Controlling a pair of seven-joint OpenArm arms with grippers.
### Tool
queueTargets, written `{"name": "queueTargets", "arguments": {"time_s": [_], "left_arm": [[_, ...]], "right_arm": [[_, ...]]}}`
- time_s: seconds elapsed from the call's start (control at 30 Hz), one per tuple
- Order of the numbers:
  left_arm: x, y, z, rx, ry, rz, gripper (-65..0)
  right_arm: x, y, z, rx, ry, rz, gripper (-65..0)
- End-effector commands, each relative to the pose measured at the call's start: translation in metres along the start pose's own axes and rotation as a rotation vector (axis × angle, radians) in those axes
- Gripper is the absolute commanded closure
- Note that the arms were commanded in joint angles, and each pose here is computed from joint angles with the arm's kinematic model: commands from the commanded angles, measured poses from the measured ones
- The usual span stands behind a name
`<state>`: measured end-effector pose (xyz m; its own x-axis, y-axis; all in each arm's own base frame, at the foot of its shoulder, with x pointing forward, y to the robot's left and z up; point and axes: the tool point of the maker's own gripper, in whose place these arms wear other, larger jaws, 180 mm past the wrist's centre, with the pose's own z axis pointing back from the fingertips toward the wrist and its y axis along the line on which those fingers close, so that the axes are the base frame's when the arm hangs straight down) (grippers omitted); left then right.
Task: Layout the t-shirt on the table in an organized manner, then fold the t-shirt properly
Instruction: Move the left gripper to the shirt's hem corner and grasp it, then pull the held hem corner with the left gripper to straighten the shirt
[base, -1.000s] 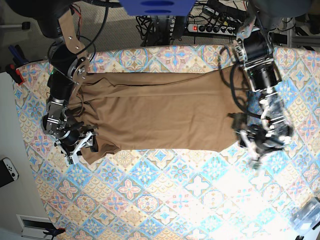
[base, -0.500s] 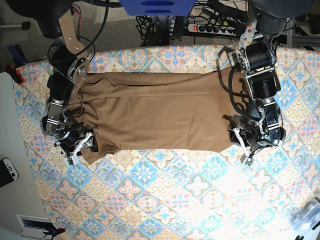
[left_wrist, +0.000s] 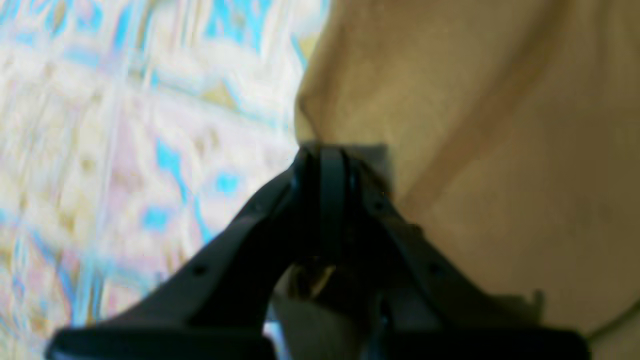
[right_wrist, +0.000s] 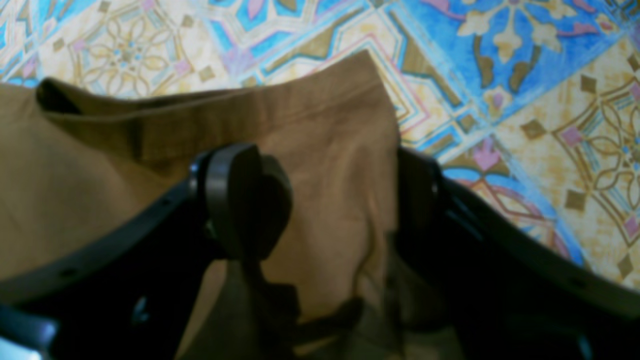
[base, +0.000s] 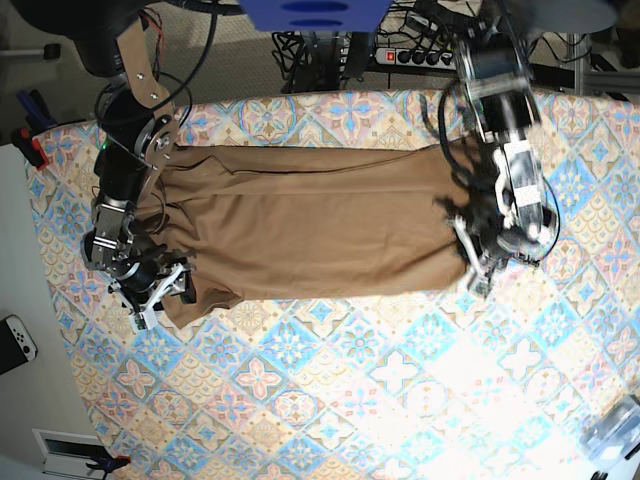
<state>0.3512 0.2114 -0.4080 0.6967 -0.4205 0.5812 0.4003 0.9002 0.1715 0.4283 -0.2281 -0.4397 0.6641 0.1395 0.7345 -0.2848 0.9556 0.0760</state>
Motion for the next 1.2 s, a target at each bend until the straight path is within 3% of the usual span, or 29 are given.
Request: {"name": "queueTargets", "arguments": {"time_s": [0.0,0.1,0.27,0.47,0.53,0.6,0.7,0.8,0.97,1.17], "left_arm": [[0.027,0.002,0.013,0.025,-0.084,-0.054,0.0],[0.017,-0.025,0.027,0.008,-0.087,-0.141,0.0],[-0.003,-0.038,0.032,0.053,0.000,-0.278,0.0],[-0.017,-0.040,0.025,0.164,0.159,-0.453,0.0],[-0.006,-0.043,0.027,0.189,0.129,-0.471,-2.6],[0.005,-0.052,0.031,0.169,0.021,-0.420,-8.0],[0.033,-0.060,0.043,0.157,-0.174,-0.305,-9.4],[0.045,-0.050,0.059,0.206,-0.235,-0.194,-9.7],[0.047,-0.049,0.070,0.228,-0.253,-0.183,-9.9],[0.014,-0.073,0.054,0.156,-0.166,-0.209,-9.6]], "right_arm": [[-0.020,-0.003,0.002,-0.004,0.112,0.031,-38.9],[-0.020,-0.003,0.002,-0.004,0.112,0.031,-38.9],[-0.020,-0.002,0.002,-0.003,0.112,0.033,-38.9],[-0.020,-0.002,0.002,-0.003,0.112,0.033,-38.9],[-0.020,-0.002,0.002,-0.003,0.112,0.033,-38.9],[-0.020,-0.002,0.002,-0.003,0.112,0.033,-38.9],[-0.020,-0.002,0.002,-0.003,0.112,0.033,-38.9],[-0.020,-0.002,0.002,-0.003,0.112,0.033,-38.9],[-0.020,-0.002,0.002,-0.003,0.112,0.033,-38.9],[-0.020,-0.002,0.002,-0.003,0.112,0.033,-38.9]]}}
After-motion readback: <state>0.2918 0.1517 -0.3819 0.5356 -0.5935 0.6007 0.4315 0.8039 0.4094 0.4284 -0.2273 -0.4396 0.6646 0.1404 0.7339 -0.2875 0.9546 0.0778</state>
